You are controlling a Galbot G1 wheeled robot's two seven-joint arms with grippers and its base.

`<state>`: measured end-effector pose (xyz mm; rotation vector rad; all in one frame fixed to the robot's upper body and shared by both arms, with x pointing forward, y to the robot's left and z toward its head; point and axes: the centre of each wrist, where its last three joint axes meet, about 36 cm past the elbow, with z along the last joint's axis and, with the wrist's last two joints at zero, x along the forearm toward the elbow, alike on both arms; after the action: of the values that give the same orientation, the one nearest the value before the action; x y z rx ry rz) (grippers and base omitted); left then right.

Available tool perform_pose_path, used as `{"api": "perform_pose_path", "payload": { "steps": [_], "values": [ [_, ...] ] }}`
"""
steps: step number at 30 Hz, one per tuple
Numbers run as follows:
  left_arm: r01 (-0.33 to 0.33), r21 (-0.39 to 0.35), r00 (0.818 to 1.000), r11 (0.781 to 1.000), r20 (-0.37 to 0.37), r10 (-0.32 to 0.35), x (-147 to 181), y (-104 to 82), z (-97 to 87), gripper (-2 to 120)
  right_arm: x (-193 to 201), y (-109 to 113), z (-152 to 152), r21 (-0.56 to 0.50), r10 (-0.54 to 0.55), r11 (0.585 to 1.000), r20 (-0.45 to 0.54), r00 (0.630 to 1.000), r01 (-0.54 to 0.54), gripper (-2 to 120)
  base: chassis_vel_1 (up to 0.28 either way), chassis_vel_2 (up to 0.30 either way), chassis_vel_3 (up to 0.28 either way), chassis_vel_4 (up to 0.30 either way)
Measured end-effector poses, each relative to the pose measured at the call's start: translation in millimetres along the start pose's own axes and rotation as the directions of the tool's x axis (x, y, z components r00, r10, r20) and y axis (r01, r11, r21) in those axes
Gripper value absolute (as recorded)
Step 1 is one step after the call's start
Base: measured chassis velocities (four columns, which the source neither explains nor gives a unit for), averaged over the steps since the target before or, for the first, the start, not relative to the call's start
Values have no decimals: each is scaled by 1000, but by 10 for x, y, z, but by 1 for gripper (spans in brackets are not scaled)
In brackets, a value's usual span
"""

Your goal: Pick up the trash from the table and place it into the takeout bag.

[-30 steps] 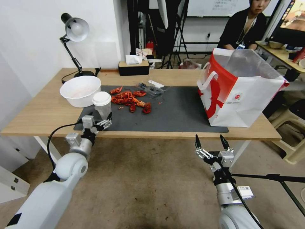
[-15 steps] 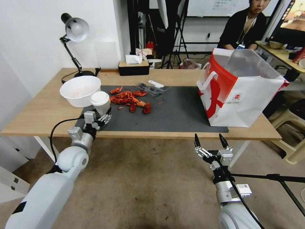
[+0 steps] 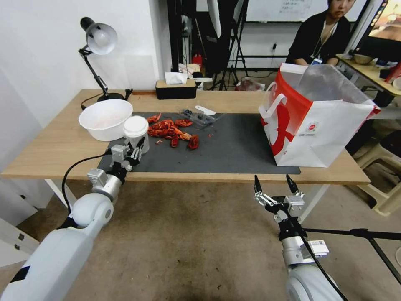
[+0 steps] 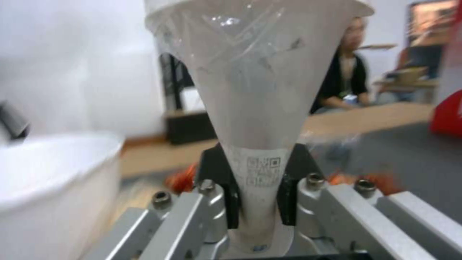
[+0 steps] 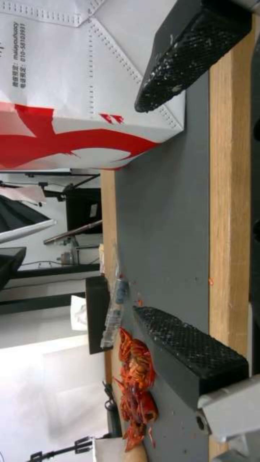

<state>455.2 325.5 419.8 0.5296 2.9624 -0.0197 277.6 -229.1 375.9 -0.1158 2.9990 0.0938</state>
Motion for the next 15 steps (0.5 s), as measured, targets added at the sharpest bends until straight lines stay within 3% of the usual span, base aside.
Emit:
{"api": "perform_pose_path", "payload": {
  "steps": [4, 6, 8, 10, 11, 13, 15],
  "values": [
    [-97, -15, 994, 995, 54, 98, -152, 47, -232, 6, 1, 1, 1, 0, -1, 1000, -1, 1000, 1, 100, 0, 0, 0, 0],
    [-191, -16, 978, 981, 82, 191, -350, 45, -398, 3, 4, -3, 0, 1, -2, 1000, -2, 1000, 2, 100, 0, 0, 0, 0],
    [-219, -16, 972, 976, 87, 220, -427, 39, -440, 3, 5, -6, 0, 2, -1, 1000, -2, 1000, 1, 100, 0, 0, 0, 0],
    [-297, -17, 950, 955, 93, 297, -677, -27, -551, 3, 10, -12, 0, 4, 0, 1000, -3, 1000, 0, 100, 0, 0, 0, 0],
    [-297, -17, 950, 955, 93, 297, -677, -27, -551, 3, 10, -12, 0, 4, 0, 1000, -3, 1000, 0, 100, 0, 0, 0, 0],
    [-347, -29, 932, 937, 99, 348, -942, -82, -679, 3, 18, -20, -6, 7, 2, 1000, -3, 1000, -2, 100, 0, 0, 0, 0],
    [-347, -29, 932, 937, 99, 348, -942, -82, -679, 3, 18, -20, -6, 7, 2, 1000, -3, 1000, -2, 100, 0, 0, 0, 0]
  ]
}}
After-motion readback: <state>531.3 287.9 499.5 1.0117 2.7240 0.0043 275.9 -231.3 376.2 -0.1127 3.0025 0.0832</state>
